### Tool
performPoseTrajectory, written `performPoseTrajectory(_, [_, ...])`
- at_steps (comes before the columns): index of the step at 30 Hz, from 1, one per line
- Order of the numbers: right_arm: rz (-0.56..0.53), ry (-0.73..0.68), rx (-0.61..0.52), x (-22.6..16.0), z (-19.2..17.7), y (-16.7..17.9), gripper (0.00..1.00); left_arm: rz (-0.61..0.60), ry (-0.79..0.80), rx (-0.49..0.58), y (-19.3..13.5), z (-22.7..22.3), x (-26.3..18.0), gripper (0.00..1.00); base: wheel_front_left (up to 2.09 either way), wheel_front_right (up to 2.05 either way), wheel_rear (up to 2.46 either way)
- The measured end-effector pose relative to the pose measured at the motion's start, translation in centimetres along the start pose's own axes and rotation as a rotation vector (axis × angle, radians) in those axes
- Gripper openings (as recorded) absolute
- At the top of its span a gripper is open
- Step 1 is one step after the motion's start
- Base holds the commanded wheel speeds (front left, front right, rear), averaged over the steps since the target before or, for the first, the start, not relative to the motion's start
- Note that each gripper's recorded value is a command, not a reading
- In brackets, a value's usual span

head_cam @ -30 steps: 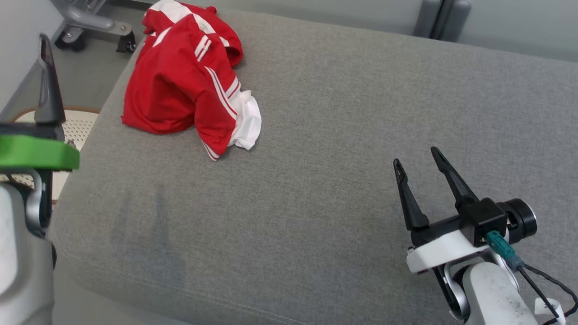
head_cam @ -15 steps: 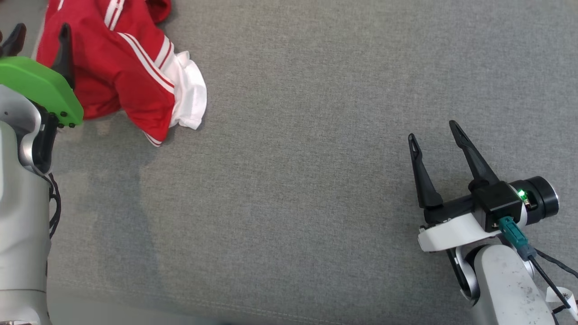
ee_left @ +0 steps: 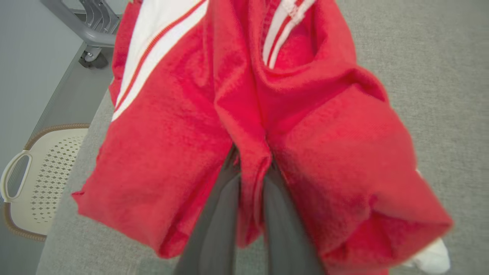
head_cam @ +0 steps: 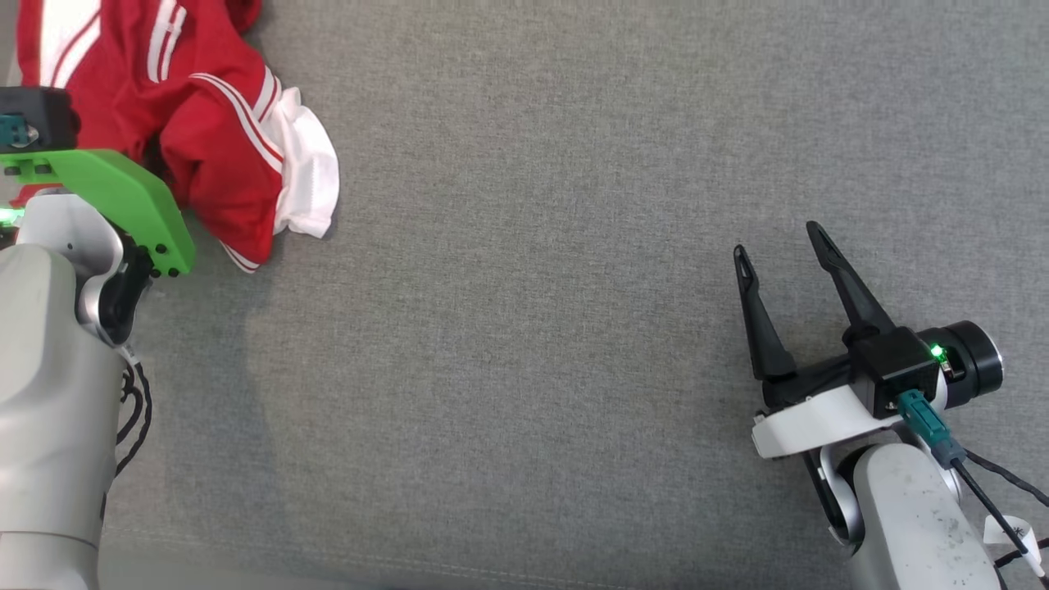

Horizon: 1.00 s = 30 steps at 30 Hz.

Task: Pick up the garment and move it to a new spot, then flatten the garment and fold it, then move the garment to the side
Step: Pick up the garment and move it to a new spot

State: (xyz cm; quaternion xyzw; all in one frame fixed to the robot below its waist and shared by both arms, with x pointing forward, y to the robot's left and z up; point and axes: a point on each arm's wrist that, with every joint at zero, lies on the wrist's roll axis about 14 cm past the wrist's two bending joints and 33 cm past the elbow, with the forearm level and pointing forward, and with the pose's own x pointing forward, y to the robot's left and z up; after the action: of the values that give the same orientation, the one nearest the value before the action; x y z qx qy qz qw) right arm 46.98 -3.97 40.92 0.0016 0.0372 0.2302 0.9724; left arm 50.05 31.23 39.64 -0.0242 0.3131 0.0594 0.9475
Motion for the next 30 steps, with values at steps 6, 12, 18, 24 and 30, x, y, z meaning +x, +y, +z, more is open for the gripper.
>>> performPoseTrajectory(6, [0.010,-0.033,0.013,-0.4,1.7,0.7,1.00,0.020,-0.073,0.029,1.6,2.2,-2.1,0.00,0.00,0.00,0.00])
performPoseTrajectory(12, [0.007,-0.067,0.032,-1.5,3.7,1.0,1.00,0.019,-0.205,0.114,2.0,7.2,-4.9,0.00,0.00,0.00,0.00])
performPoseTrajectory(18, [-0.022,-0.106,0.051,-3.4,5.9,0.8,1.00,-0.072,-0.363,0.234,-2.2,13.2,-8.6,0.00,0.00,0.00,0.00])
performPoseTrajectory(24, [-0.105,-0.150,0.049,-6.2,8.0,-1.3,1.00,-0.274,-0.526,0.329,-11.2,18.3,-12.9,0.00,0.00,0.00,0.00])
performPoseTrajectory(30, [-0.237,-0.186,0.031,-9.5,9.5,-4.9,1.00,-0.560,-0.674,0.343,-22.4,21.0,-17.7,0.00,0.00,0.00,0.00])
